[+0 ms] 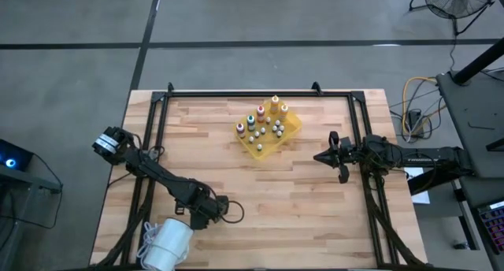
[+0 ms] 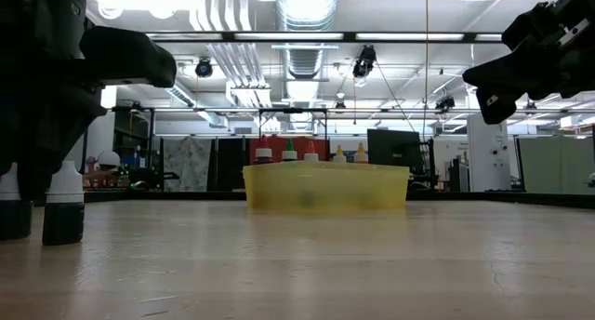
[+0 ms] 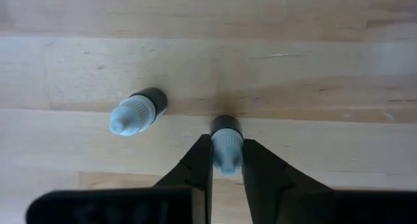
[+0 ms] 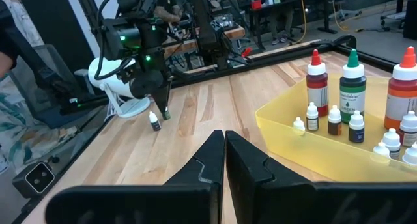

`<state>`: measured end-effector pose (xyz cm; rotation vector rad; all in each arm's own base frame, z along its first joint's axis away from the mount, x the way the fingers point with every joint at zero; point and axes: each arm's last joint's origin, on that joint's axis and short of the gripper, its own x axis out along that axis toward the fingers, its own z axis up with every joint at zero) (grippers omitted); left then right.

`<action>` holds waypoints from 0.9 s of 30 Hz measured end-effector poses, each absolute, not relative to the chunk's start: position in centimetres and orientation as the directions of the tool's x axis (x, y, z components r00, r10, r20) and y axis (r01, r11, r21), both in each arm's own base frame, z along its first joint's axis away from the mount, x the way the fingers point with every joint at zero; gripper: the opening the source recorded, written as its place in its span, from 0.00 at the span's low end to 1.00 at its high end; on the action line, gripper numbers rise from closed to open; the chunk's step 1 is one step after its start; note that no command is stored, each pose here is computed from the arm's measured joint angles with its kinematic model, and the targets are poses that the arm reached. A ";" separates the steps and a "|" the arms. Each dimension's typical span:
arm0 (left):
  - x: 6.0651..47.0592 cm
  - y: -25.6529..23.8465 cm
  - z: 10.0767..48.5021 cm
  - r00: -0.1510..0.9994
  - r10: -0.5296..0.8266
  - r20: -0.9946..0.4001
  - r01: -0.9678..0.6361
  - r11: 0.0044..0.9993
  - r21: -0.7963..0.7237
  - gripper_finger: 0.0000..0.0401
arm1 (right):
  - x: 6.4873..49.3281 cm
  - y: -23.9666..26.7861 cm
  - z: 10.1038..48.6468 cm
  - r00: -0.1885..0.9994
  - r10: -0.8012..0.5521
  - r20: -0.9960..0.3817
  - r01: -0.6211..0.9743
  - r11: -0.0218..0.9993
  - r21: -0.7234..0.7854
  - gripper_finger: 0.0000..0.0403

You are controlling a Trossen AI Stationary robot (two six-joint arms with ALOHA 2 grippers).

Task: Pick & Place food coloring
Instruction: Put the small green food coloring bottle into the yellow bin

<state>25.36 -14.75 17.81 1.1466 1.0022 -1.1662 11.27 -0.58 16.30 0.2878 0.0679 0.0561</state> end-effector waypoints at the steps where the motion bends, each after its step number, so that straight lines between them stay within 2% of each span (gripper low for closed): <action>1: 25.4 -14.7 17.8 0.139 -0.153 -0.978 0.990 0.033 0.135 0.09 | 11.3 -0.6 16.3 0.996 0.065 -0.059 -0.046 0.957 0.285 0.02; 8: 25.5 -14.1 18.2 0.133 -0.145 -0.980 0.984 0.138 0.113 0.11 | 11.3 -0.6 16.3 0.996 0.065 -0.059 -0.045 0.957 0.285 0.02; 17: 27.3 -12.2 21.3 0.220 -0.163 -0.962 0.937 0.310 0.161 0.11 | 11.3 -0.6 16.3 0.996 0.065 -0.059 -0.045 0.957 0.285 0.02; 23: 29.8 -9.8 25.1 0.324 -0.166 -0.932 0.829 0.524 0.194 0.11 | 11.3 -0.6 16.3 0.996 0.065 -0.058 -0.046 0.957 0.285 0.02; 27: 31.2 -7.7 27.4 0.395 -0.155 -0.906 0.764 0.604 0.229 0.11 | 11.3 -0.6 16.3 0.996 0.065 -0.059 -0.045 0.957 0.285 0.02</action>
